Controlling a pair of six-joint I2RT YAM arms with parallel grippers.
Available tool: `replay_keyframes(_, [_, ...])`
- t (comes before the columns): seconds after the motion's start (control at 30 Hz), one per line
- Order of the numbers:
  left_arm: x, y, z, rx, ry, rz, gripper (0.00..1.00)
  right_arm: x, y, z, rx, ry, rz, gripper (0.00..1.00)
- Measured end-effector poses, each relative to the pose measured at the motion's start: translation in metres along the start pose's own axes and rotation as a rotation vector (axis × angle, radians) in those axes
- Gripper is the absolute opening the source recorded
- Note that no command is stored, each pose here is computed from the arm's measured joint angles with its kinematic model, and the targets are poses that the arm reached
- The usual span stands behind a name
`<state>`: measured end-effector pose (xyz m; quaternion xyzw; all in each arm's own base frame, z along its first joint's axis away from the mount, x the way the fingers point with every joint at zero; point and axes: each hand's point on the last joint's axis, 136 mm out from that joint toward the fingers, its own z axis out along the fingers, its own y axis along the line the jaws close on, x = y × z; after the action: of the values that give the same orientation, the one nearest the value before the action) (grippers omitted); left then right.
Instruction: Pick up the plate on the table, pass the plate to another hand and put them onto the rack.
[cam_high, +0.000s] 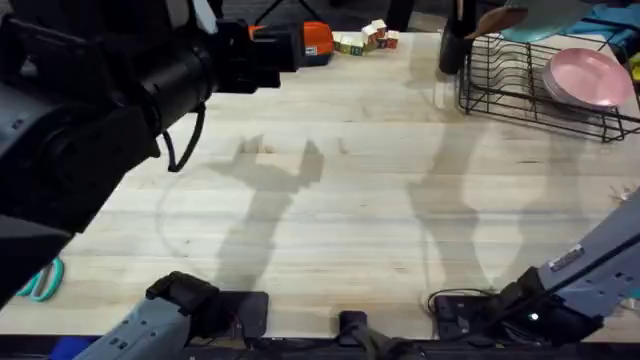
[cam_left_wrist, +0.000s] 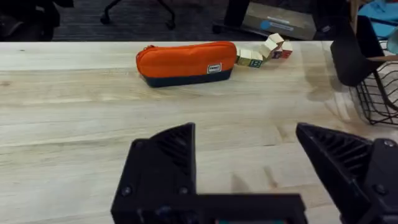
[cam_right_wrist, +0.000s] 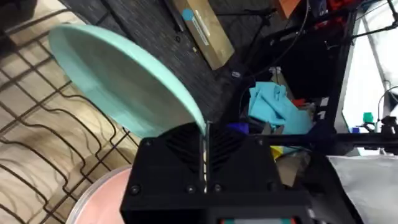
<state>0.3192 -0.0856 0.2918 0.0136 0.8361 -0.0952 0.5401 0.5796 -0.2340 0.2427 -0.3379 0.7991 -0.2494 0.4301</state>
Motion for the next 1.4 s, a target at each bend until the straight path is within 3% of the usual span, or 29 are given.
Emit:
replay_keyframes(0.67, [0.0, 0.0, 0.0, 0.0, 0.0, 0.0, 0.994, 0.028, 0.038, 0.025, -0.115, 0.059, 0.038, 0.03])
replay_keyframes(1.0, [0.0, 0.0, 0.0, 0.0, 0.0, 0.0, 0.994, 0.029, 0.042, 0.025, -0.128, 0.063, 0.034, 0.274])
replay_keyframes(1.23, [0.0, 0.0, 0.0, 0.0, 0.0, 0.0, 0.994, 0.027, 0.04, 0.022, -0.127, 0.063, 0.034, 0.328])
replay_keyframes(1.4, [0.0, 0.0, 0.0, 0.0, 0.0, 0.0, 0.994, 0.008, 0.022, -0.007, -0.093, 0.046, 0.023, 0.367])
